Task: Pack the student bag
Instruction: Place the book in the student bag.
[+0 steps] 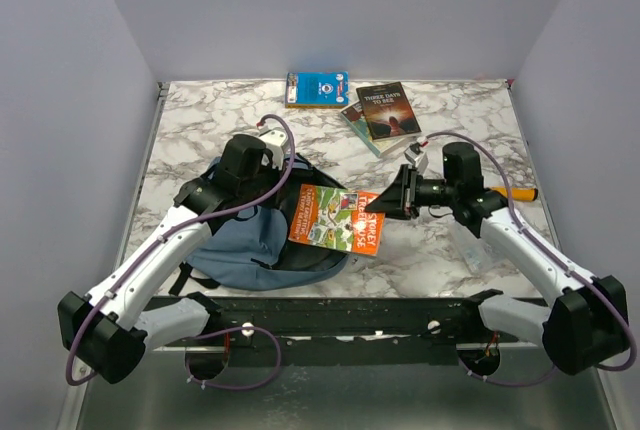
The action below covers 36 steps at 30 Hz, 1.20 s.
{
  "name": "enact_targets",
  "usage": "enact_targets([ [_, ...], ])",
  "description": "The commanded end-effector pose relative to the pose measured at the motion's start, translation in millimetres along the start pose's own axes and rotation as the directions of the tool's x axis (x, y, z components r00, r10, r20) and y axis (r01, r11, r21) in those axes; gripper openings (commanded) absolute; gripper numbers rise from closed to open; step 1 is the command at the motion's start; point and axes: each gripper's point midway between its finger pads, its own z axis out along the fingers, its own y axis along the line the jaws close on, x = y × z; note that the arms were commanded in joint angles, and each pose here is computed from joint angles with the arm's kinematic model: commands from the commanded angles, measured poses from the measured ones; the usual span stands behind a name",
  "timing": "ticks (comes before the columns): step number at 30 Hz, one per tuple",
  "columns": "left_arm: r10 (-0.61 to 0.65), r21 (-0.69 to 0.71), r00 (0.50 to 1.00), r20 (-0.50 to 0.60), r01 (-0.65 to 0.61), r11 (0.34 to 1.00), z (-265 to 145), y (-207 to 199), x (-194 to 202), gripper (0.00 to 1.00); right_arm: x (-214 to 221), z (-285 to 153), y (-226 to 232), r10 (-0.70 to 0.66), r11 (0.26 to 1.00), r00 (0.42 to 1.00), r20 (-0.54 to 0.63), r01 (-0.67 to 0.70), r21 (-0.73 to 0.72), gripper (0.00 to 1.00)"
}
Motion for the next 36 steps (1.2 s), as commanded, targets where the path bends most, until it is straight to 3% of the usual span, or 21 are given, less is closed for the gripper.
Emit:
enact_targets([
  [1, 0.010, 0.027, 0.993, 0.114, -0.013, 1.000, -7.0, -7.2, -25.5, 0.00, -6.1, 15.2, -8.1, 0.002, 1.000, 1.000, 0.004, -0.002, 0.015, 0.00],
  [5, 0.015, -0.003, 0.989, 0.144, -0.015, 1.000, -12.6, -2.1, -28.6, 0.00, -12.5, 14.2, -33.4, -0.025, 0.985, 1.000, 0.013, 0.022, 0.171, 0.00],
  [9, 0.020, -0.029, 0.978, 0.208, -0.015, 0.999, -24.1, 2.2, -36.4, 0.00, -15.9, 16.7, -36.2, -0.020, 0.984, 0.999, 0.029, 0.015, 0.177, 0.00],
  [17, 0.038, 0.031, 0.947, 0.318, -0.051, 0.998, -39.5, -9.3, -47.3, 0.00, -14.2, 73.7, 8.4, -0.076, 0.997, 0.997, 0.003, 0.076, 0.031, 0.01],
  [20, 0.042, 0.027, 0.940, 0.338, -0.054, 0.998, -42.0, -8.7, -48.2, 0.00, -14.5, 99.3, 19.3, -0.039, 0.999, 0.999, 0.001, 0.039, -0.031, 0.01],
  [28, 0.042, 0.049, 0.942, 0.332, -0.062, 0.997, -39.6, -12.4, -47.7, 0.00, -27.3, 168.5, 45.2, 0.031, 0.977, 0.998, 0.060, -0.018, -0.212, 0.01],
  [36, 0.049, 0.066, 0.944, 0.326, -0.074, 0.995, -38.0, -15.7, -46.2, 0.00, -40.0, 193.5, 54.2, 0.026, 0.955, 0.999, 0.046, -0.011, -0.298, 0.01],
])
